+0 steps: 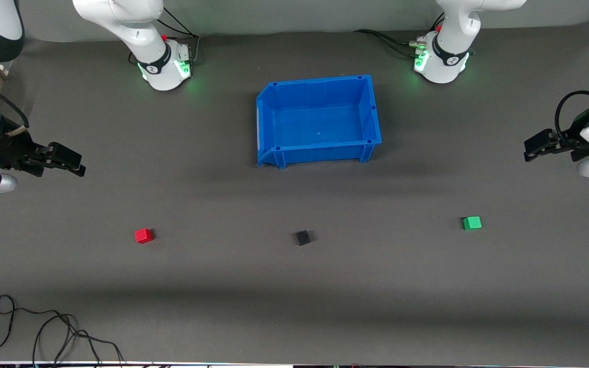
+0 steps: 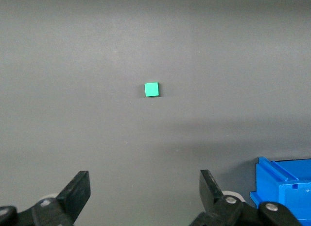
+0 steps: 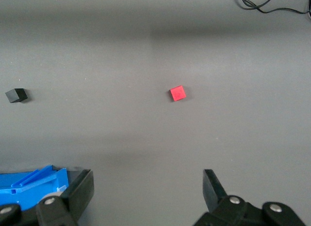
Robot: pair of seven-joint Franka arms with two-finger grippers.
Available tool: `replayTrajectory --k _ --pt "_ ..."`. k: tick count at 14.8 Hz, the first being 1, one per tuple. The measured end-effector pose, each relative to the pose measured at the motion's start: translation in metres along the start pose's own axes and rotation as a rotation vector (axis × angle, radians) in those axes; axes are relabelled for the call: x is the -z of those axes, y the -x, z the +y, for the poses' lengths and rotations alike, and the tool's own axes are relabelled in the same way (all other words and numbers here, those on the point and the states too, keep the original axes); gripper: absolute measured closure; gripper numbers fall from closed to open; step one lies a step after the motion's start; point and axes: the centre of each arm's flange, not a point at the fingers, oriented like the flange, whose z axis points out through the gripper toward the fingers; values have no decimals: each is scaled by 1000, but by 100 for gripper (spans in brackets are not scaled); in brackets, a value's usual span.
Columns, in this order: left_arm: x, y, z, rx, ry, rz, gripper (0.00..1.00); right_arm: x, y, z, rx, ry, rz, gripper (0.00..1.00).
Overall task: Attach green and red cubes to black cube
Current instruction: 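Move the right gripper toward the red cube while the left gripper approaches, then close the right gripper on the red cube while the left gripper grasps green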
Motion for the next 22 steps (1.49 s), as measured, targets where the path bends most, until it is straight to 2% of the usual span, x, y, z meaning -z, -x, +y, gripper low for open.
replayTrajectory --k 7,11,14,17,22 --pt "-2 -1 -3 6 0 -3 0 -2 0 0 2 0 -4 0" --pt "-8 -3 -10 17 -1 -11 0 -25 -11 4 24 1 -43 0" --pt "-17 -7 -20 27 -2 -8 0 -58 -25 17 71 2 -91 0" --pt "-41 -21 -19 42 -7 4 0 -104 -42 29 107 -2 -115 0" --pt "-143 -62 -16 289 -33 -56 0 -206 -59 35 112 -6 -114 0"
